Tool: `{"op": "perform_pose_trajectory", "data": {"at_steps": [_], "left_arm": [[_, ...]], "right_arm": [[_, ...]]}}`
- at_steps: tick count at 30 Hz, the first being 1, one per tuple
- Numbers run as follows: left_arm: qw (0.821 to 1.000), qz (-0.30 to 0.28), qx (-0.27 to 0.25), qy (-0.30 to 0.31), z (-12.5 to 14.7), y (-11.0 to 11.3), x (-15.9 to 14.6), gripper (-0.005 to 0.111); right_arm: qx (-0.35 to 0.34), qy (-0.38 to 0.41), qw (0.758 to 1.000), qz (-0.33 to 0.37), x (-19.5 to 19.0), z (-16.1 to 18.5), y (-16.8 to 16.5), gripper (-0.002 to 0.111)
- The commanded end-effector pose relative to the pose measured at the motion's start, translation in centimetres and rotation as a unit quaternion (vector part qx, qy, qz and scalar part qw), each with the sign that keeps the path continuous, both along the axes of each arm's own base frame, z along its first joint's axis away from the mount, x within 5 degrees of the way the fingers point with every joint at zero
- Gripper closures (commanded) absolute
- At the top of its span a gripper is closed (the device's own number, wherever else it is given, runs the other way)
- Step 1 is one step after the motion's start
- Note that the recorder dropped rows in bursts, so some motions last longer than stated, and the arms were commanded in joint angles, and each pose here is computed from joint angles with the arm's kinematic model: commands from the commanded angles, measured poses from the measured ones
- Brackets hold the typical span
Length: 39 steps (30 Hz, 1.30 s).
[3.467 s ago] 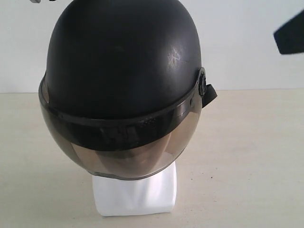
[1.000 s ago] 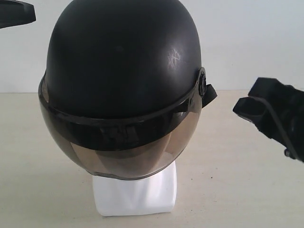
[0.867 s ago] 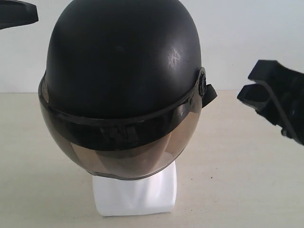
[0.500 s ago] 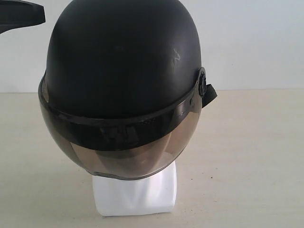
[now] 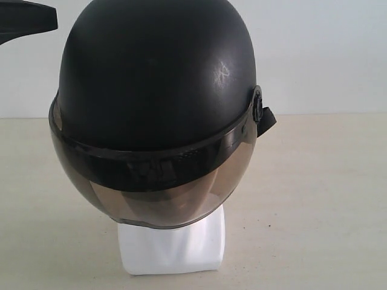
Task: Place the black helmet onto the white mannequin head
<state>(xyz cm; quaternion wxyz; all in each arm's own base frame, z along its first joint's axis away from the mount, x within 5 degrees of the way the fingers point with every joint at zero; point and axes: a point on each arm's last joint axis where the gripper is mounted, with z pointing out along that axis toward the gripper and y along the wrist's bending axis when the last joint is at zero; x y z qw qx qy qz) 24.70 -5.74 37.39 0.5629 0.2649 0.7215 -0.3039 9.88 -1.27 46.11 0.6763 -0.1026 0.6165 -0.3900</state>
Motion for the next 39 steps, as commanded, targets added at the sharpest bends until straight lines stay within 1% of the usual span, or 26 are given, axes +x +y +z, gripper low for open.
{"op": "perform_pose_trajectory", "data": {"at_steps": [1, 4, 5, 6, 7, 8, 9, 10, 12, 13, 14, 15, 16, 18, 19, 21, 23, 25, 27, 28, 30, 32, 33, 35, 37, 39], "left_arm": [[1.0, -0.002, 0.003, -0.013, 0.1, -0.1, -0.1, 0.102], [1.0, -0.002, 0.002, -0.013, 0.1, -0.1, -0.1, 0.102], [1.0, -0.001, 0.0, -0.014, 0.1, -0.1, -0.1, 0.102], [1.0, -0.002, 0.0, -0.017, 0.2, -0.1, -0.1, 0.102], [1.0, -0.002, 0.001, -0.021, 0.2, -0.1, -0.1, 0.102], [1.0, -0.003, -0.001, -0.022, 0.2, -0.1, -0.1, 0.102], [1.0, -0.003, -0.001, -0.022, 0.2, -0.1, -0.1, 0.102], [1.0, -0.003, -0.001, -0.022, 0.2, -0.1, -0.1, 0.102], [1.0, -0.007, -0.001, -0.022, 0.3, -0.2, -0.2, 0.102], [1.0, -0.009, -0.001, -0.022, 0.3, -0.2, -0.2, 0.102], [1.0, -0.009, -0.001, -0.022, 0.3, -0.2, -0.2, 0.102], [1.0, -0.009, -0.001, -0.022, 0.3, -0.2, -0.2, 0.102], [1.0, -0.009, -0.001, -0.022, 0.3, -0.2, -0.2, 0.102], [0.999, -0.011, 0.006, -0.03, 0.3, -0.2, -0.2, 0.102], [0.999, -0.012, 0.009, -0.034, 0.3, -0.2, -0.2, 0.102], [0.999, -0.012, 0.009, -0.034, 0.3, -0.2, -0.2, 0.102], [0.999, -0.012, 0.009, -0.034, 0.3, -0.2, -0.2, 0.102], [0.999, -0.011, 0.011, -0.037, 0.3, -0.2, -0.2, 0.102], [0.999, -0.011, 0.015, -0.04, 0.3, -0.2, -0.2, 0.102], [0.999, -0.01, 0.016, -0.041, 0.3, -0.2, -0.2, 0.102], [0.999, -0.011, 0.019, -0.045, 0.3, -0.2, -0.2, 0.102], [0.999, -0.01, 0.017, -0.045, 0.3, -0.2, -0.2, 0.102], [0.999, -0.01, 0.016, -0.045, 0.3, -0.2, -0.1, 0.102], [0.999, -0.009, 0.016, -0.045, 0.3, -0.2, -0.1, 0.102], [0.999, -0.009, 0.016, -0.045, 0.3, -0.2, -0.1, 0.102], [0.999, -0.009, 0.016, -0.045, 0.3, -0.2, -0.1, 0.102]], "right_arm": [[0.197, -0.127, 0.972, 0.0, -3.4, 3.6, -4.2, 0.108], [0.27, -0.139, 0.952, 0.02, -5.6, 4.7, -6.8, 0.108], [0.266, -0.124, 0.956, 0.024, -6.0, 4.8, -7.4, 0.108], [0.232, -0.099, 0.967, 0.024, -6.2, 4.8, -7.7, 0.108], [0.173, -0.061, 0.983, 0.023, -6.2, 4.5, -7.7, 0.108], [0.112, -0.013, 0.993, 0.03, -5.9, 4.2, -7.3, 0.108], [0.04, 0.033, 0.998, 0.036, -5.6, 3.8, -7.0, 0.108], [-0.029, 0.079, 0.995, 0.051, -5.4, 3.3, -6.5, 0.108], [-0.147, 0.145, 0.975, 0.083, -4.9, 2.7, -5.4, 0.108], [-0.178, 0.159, 0.967, 0.093, -4.7, 2.5, -5.0, 0.108], [-0.194, 0.158, 0.963, 0.097, -4.6, 2.6, -4.8, 0.108], [-0.182, 0.146, 0.968, 0.095, -4.4, 2.9, -4.5, 0.108], [-0.157, 0.127, 0.975, 0.088, -4.2, 3.2, -4.3, 0.108], [-0.073, 0.063, 0.993, 0.073, -3.7, 4.2, -4.0, 0.108], [-0.024, 0.027, 0.997, 0.073, -3.6, 4.6, -3.9, 0.108], [0.025, -0.049, 0.996, 0.065, -3.5, 5.7, -3.7, 0.108], [0.035, -0.109, 0.993, 0.039, -3.8, 6.6, -3.8, 0.108], [0.036, -0.125, 0.991, 0.032, -3.9, 7.1, -3.9, 0.108], [0.026, -0.117, 0.992, 0.029, -3.9, 7.6, -4.0, 0.108], [0.013, -0.11, 0.994, 0.024, -3.9, 7.8, -4.1, 0.108], [-0.043, -0.09, 0.995, 0.032, -3.7, 8.3, -3.5, 0.108], [-0.096, -0.067, 0.989, 0.09, -3.1, 8.5, -1.8, 0.108], [-0.109, -0.058, 0.985, 0.123, -2.7, 8.4, -0.8, 0.108], [-0.11, -0.043, 0.98, 0.158, -1.7, 8.2, 1.0, 0.108], [-0.093, -0.032, 0.978, 0.184, -0.2, 7.9, 3.2, 0.108], [-0.085, -0.038, 0.97, 0.226, 1.0, 7.8, 5.6, 0.108]]}}
